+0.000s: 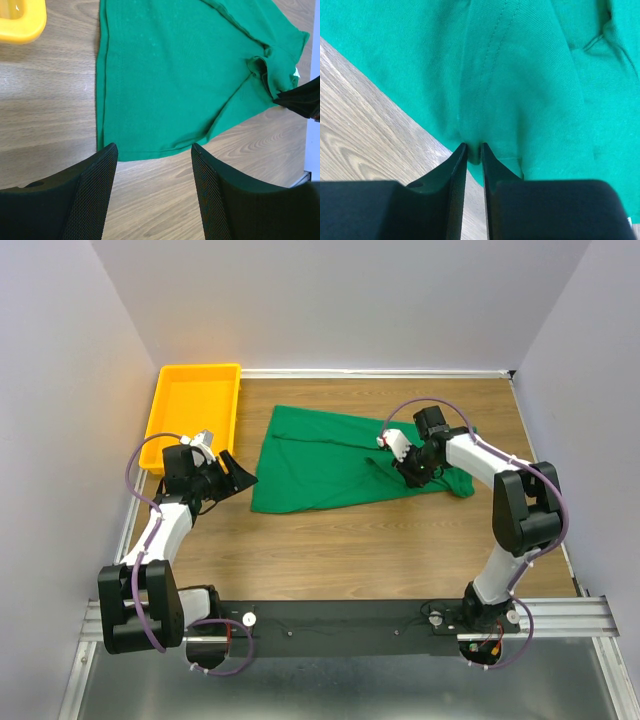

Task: Fold and stack the t-shirts
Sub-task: Fold the tshirt

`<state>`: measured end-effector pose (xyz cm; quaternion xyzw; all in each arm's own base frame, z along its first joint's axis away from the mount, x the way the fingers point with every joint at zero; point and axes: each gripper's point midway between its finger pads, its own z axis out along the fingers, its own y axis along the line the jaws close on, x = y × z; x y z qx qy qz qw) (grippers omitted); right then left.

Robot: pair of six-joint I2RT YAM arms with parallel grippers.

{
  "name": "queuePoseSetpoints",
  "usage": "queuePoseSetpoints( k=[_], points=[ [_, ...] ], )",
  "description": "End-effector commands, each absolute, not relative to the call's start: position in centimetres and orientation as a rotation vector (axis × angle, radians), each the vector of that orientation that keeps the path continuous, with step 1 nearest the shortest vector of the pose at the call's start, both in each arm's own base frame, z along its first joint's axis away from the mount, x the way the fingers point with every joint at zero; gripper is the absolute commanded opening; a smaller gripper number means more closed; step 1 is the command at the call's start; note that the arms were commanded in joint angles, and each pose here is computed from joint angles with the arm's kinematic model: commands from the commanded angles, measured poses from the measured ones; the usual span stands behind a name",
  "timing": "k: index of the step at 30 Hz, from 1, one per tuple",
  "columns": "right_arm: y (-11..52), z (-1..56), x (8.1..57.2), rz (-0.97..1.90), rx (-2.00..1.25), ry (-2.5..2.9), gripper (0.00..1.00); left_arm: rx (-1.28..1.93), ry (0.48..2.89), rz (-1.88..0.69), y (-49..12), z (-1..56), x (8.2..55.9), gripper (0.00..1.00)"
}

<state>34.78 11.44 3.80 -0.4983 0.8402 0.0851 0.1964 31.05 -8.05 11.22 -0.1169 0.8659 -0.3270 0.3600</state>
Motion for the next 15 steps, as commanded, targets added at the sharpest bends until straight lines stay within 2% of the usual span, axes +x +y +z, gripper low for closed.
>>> queuePoseSetpoints(
  k=[1,4,8,15],
  points=[
    [12.1,4.4,34.8,0.27,-1.402,2.341,0.26,-0.257,2.229,-0.87,-8.6,11.3,30.9,0.68],
    [12.1,4.6,34.7,0.27,-1.403,2.336,0.25,-0.257,2.234,-0.876,-8.7,11.1,30.9,0.68],
    [12.2,4.5,34.5,0.285,-1.405,2.338,0.13,-0.26,2.237,-0.875,-8.7,10.9,30.8,0.68],
    [12.3,5.7,34.5,0.281,-1.395,2.316,0.02,-0.258,2.237,-0.878,-8.7,10.9,30.7,0.68]
  ],
)
